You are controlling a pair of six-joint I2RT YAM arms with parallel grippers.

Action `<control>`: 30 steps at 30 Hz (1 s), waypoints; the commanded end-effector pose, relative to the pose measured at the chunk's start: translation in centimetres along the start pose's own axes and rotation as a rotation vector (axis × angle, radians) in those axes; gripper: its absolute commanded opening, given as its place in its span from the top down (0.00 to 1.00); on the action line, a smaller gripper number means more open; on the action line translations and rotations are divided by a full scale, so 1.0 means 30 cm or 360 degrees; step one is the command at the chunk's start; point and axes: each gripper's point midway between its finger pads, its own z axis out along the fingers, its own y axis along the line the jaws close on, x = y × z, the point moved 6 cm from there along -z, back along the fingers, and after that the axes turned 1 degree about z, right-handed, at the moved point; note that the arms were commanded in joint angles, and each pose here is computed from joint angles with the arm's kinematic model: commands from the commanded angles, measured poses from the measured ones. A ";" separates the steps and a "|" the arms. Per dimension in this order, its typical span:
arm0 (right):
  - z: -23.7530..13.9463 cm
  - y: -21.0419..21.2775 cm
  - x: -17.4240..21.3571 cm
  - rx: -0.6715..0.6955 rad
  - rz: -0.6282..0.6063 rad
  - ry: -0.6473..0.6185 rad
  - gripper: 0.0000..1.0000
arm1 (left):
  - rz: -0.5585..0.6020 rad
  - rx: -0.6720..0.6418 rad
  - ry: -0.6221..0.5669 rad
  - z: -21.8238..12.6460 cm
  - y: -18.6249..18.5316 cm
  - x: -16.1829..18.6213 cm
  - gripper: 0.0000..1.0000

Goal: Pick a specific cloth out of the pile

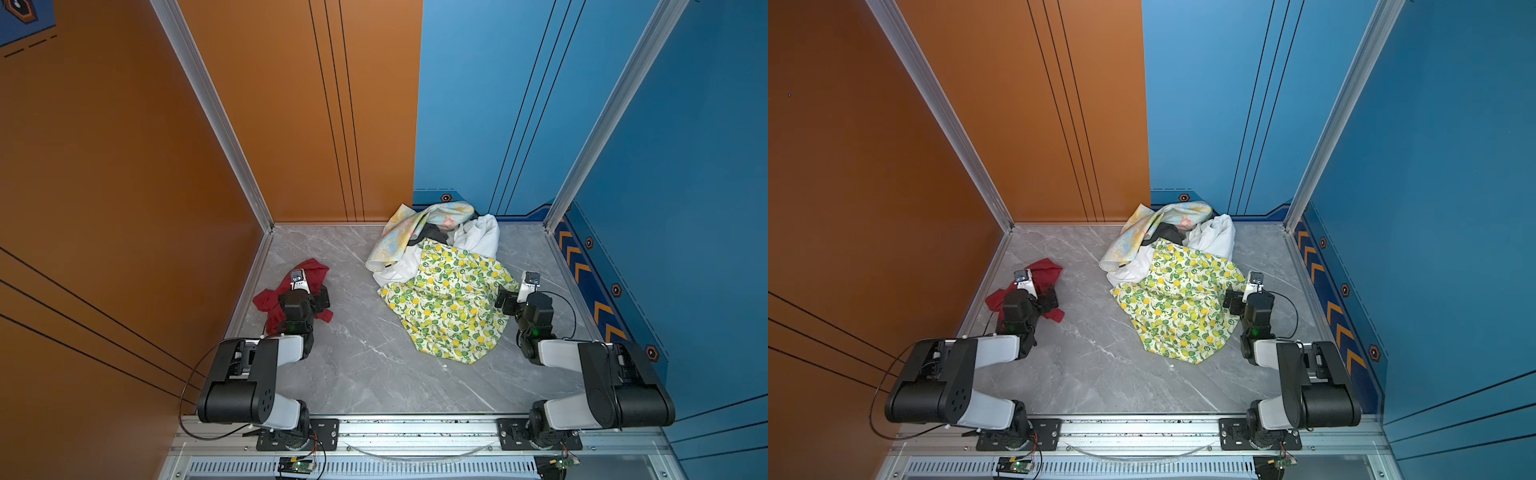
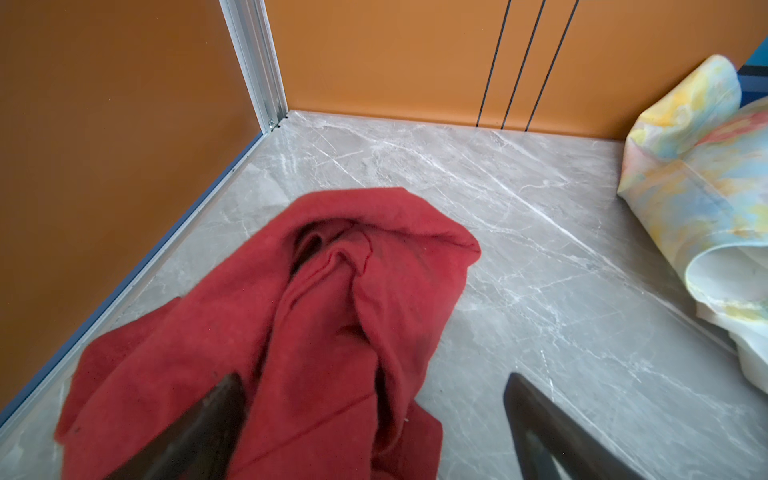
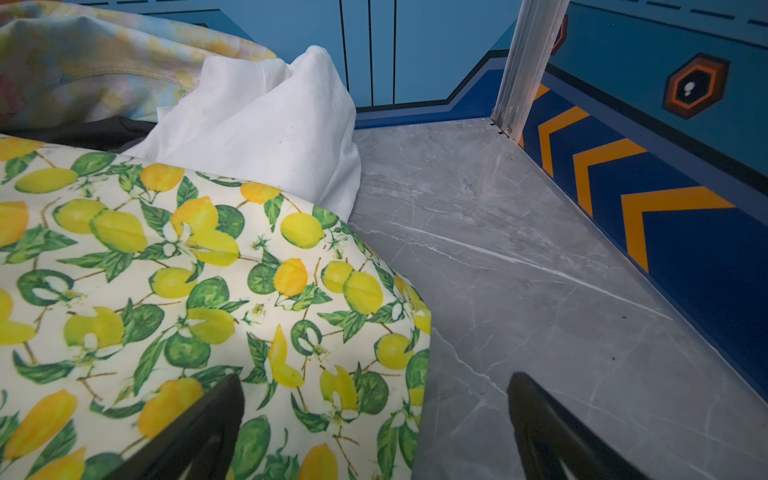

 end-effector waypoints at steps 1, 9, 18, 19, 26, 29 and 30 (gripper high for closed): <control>0.013 -0.002 0.002 0.0018 -0.0018 -0.0089 0.00 | 0.0024 0.0016 -0.0069 0.003 -0.006 0.010 0.02; 0.054 0.007 0.001 -0.0021 -0.0033 0.0027 0.00 | 0.0078 0.0034 -0.0060 0.023 -0.025 0.025 0.02; 0.053 0.006 0.003 -0.0018 -0.0029 0.0010 0.00 | 0.0119 0.0012 -0.0060 0.022 -0.037 0.023 0.02; 0.053 0.006 0.002 -0.0018 -0.0028 0.0008 0.00 | 0.0118 0.0010 -0.0062 0.022 -0.036 0.022 0.02; 0.053 0.007 0.001 -0.0015 -0.0028 0.0005 0.00 | 0.0118 0.0012 -0.0061 0.022 -0.038 0.023 0.02; 0.053 0.007 0.002 -0.0015 -0.0028 0.0008 0.01 | 0.0118 0.0013 -0.0060 0.022 -0.038 0.023 0.02; 0.053 0.007 0.001 -0.0015 -0.0028 0.0006 0.00 | 0.0119 0.0014 -0.0063 0.022 -0.038 0.021 0.02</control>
